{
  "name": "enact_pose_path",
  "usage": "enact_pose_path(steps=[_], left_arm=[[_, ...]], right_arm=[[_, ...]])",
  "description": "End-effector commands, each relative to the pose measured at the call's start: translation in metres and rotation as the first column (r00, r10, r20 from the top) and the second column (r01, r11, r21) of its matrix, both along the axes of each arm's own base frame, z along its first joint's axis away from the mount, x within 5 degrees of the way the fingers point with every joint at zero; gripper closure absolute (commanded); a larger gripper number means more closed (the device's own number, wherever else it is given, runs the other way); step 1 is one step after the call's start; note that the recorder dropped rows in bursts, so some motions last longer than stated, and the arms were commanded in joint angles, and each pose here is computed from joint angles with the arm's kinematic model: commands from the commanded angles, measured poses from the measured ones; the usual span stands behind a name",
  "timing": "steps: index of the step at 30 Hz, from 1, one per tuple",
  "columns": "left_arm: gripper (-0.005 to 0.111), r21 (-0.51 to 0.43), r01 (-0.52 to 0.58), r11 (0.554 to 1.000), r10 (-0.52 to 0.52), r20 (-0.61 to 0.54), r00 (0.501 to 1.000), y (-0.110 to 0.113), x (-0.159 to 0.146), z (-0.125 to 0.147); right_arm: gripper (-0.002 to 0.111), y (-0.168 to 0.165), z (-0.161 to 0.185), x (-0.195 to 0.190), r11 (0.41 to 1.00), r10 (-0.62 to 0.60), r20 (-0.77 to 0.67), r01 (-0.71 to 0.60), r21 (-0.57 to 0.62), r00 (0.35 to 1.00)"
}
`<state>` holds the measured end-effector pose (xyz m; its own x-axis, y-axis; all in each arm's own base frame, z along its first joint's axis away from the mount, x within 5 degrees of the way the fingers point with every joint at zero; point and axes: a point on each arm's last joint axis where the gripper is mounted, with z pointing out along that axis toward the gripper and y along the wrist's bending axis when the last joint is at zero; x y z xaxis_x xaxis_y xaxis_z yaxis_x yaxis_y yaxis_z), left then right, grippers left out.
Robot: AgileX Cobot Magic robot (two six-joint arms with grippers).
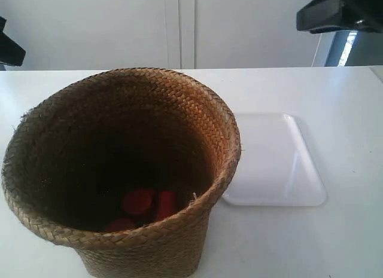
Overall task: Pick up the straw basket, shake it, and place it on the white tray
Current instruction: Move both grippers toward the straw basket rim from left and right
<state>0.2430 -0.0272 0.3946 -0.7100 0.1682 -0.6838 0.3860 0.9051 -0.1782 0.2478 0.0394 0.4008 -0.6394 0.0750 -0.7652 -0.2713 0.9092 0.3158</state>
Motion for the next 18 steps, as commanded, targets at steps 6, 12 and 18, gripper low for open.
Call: enact_pose_path(steps=[6,12,18], left_arm=[[0.061,-0.024,0.103,0.994,-0.105,-0.152,0.983,-0.004,0.002,0.006],[0.061,-0.046,0.010,0.999,-0.009,0.018,1.000,-0.002,0.017,0.014],[0.061,-0.046,0.062,0.997,-0.070,-0.186,0.980,-0.004,0.001,0.005]], right_arm=[[0.059,0.009,-0.006,0.020,0.996,0.076,-0.105,-0.072,0.043,0.992],[0.042,0.021,-0.010,0.014,0.988,0.155,-0.159,-0.150,0.039,0.975],[0.042,0.023,-0.017,0.005,0.980,0.195,-0.260,-0.198,0.013,0.946]])
